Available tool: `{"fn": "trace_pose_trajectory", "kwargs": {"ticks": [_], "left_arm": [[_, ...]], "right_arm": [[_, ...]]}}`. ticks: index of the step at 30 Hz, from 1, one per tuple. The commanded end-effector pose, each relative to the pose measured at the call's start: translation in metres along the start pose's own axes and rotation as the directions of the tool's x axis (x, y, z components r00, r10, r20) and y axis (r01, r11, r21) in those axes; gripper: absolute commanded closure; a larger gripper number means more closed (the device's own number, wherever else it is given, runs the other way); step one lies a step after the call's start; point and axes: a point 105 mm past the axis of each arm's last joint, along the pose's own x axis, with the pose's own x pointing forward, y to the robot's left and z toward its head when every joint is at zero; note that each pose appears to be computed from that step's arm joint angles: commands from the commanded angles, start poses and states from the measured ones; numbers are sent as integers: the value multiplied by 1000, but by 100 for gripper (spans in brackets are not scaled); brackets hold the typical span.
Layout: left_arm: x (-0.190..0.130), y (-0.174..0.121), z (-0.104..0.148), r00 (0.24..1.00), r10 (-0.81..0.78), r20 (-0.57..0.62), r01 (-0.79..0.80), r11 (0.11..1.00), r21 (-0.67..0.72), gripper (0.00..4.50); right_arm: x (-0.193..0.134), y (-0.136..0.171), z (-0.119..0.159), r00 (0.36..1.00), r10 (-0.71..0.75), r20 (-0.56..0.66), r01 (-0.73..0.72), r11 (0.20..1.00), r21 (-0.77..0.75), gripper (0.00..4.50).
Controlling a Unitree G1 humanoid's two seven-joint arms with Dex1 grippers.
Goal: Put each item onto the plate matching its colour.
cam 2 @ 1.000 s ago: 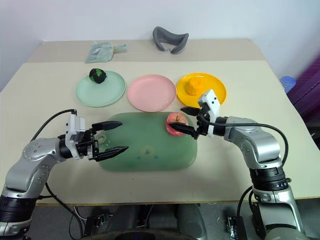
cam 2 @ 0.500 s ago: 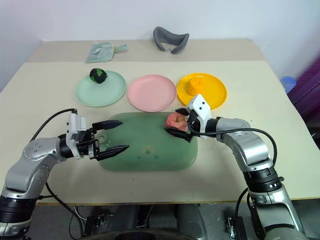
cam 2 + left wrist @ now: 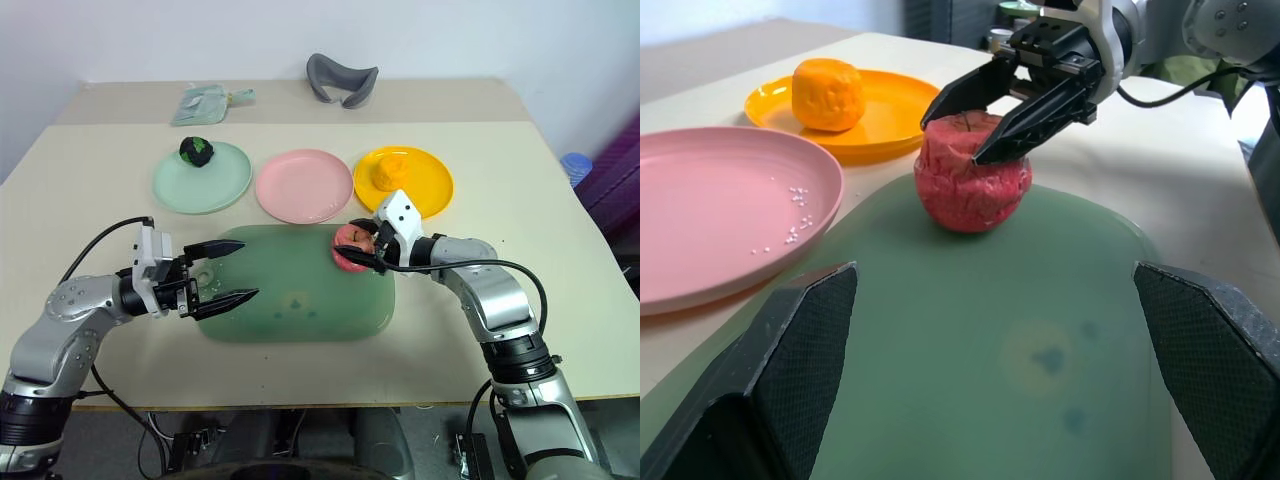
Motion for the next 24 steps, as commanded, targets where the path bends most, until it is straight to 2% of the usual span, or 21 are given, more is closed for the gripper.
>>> {"fn": "trace_pose_trajectory", "kwargs": {"ticks": [1,6,9,14,20,22,24], "left_arm": [[-1,-1,10,1000,12,26,-13,999,38,0],[-2,-1,10,999,30,33,-32,999,37,0],[-3,-1,11,998,50,38,-51,998,40,0],[-6,0,11,993,109,41,-111,993,48,0],[-9,1,9,984,175,34,-176,983,49,0],[-10,0,8,982,185,34,-187,981,49,0],[-12,0,6,978,207,28,-208,977,50,0]], "right_arm": [[11,-10,37,992,-24,120,30,998,-51,209],[43,-31,71,973,-75,217,89,994,-58,209],[65,-43,82,961,-93,259,106,994,-37,209],[100,-51,66,973,-90,212,97,995,-24,209],[119,-46,51,989,-52,139,58,998,-40,209],[121,-45,50,989,-45,138,51,998,-43,114],[120,-52,57,982,-98,161,109,992,-65,36]]}}
